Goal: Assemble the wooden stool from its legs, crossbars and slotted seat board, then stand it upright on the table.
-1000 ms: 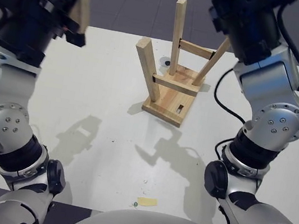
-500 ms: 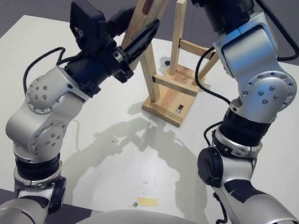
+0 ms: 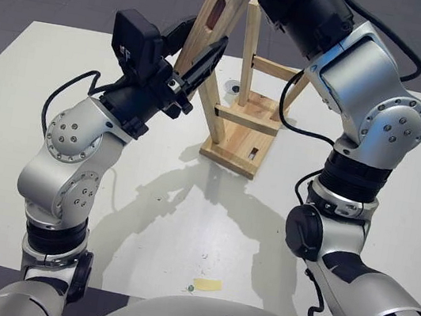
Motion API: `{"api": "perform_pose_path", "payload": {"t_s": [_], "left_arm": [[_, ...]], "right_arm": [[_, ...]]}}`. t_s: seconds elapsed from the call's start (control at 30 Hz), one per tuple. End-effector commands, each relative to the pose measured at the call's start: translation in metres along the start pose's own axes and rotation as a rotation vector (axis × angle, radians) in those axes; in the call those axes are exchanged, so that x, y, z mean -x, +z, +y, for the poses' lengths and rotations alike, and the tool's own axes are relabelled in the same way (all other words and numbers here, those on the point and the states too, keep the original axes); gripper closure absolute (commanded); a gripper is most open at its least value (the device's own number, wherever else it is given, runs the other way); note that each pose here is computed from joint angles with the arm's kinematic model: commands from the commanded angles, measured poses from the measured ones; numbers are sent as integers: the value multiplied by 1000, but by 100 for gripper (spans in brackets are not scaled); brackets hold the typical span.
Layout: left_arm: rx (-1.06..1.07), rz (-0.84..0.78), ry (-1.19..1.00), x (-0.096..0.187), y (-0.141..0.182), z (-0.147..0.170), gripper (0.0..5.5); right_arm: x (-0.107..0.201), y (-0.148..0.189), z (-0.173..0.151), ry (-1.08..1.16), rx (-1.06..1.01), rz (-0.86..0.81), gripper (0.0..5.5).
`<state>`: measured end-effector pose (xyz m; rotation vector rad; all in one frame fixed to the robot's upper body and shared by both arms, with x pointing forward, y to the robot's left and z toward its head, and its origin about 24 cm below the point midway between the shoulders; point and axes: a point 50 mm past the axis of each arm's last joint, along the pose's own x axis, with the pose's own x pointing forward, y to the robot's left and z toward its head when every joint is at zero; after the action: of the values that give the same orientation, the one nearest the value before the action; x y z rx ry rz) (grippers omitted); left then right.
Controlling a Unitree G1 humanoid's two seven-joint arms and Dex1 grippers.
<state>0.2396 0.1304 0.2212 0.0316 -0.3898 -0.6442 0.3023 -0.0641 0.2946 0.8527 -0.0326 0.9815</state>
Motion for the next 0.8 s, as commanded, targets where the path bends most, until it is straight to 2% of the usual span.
{"api": "perform_pose_path", "payload": {"t_s": [0.03,0.1,0.3,0.33,0.43,0.53,0.63,0.7,0.8], "left_arm": [[-30,4,3,1,-1,2,338],[-41,16,2,1,-4,2,340],[-59,36,20,1,-9,5,342],[-64,50,25,1,-12,5,303],[-40,82,-14,1,-18,0,259],[-26,53,-67,0,-10,-3,205],[31,-33,-85,13,12,9,146],[94,-173,-2,24,34,31,115],[214,-392,78,41,61,49,61]], "right_arm": [[5,9,1,-27,31,-9,429],[8,13,1,-36,47,-15,447],[13,9,3,-36,92,-9,447],[14,7,3,-42,129,-7,447],[18,1,3,-66,327,-18,447],[23,13,5,-66,413,-130,447],[45,47,11,-61,513,-308,447],[67,72,12,-93,564,-439,447],[102,95,4,-141,477,-614,447]]}}
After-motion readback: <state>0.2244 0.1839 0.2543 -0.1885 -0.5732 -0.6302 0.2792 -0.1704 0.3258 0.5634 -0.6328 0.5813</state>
